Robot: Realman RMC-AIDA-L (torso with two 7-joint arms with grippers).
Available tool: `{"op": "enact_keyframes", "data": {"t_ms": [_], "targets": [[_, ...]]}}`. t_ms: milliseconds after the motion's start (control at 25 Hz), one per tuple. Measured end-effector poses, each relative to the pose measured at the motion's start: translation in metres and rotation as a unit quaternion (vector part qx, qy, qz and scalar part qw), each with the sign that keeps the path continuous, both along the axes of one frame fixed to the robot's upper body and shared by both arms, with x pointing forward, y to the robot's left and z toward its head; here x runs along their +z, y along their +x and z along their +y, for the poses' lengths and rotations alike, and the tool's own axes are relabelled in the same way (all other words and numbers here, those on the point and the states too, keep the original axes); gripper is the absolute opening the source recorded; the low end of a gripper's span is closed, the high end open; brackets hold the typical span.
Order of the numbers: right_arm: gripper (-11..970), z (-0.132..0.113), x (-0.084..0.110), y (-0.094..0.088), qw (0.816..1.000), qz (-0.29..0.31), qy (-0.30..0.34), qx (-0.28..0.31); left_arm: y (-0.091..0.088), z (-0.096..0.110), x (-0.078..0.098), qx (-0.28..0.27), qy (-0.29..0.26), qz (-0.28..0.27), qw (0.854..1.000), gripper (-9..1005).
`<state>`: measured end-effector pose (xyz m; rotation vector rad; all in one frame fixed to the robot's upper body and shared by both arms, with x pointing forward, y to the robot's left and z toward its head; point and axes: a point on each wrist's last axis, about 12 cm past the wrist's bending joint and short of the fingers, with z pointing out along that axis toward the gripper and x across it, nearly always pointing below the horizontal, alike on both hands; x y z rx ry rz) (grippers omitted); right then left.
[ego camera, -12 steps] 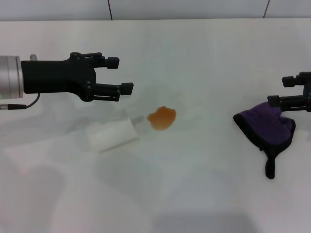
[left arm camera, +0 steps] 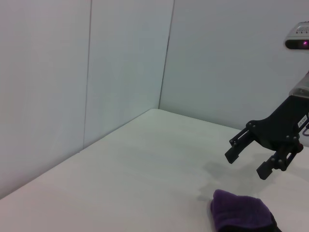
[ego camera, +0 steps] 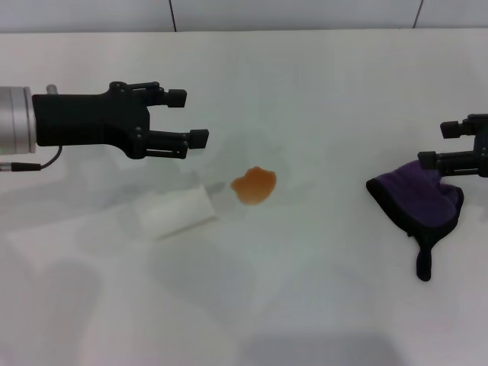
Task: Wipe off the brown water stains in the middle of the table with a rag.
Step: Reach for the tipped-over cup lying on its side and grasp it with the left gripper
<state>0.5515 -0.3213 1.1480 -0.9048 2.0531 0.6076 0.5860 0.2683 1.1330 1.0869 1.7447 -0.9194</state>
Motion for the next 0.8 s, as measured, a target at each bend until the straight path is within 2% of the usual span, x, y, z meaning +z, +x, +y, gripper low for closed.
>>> {"op": "enact_keyframes", "data": {"t_ms": [600, 800], "targets": [[751, 0.0005, 0.0001, -0.0001, 1.0, 0.002, 0.001, 0.001, 0.0001, 0.0004, 0.0002, 0.001, 0.0, 0.001, 1.0, 855], [751, 0.0005, 0.0001, -0.0001, 1.0, 0.002, 0.001, 0.001, 0.0055, 0.0023, 0.0085, -0.005, 0.011, 0.012, 1.0, 854]]}}
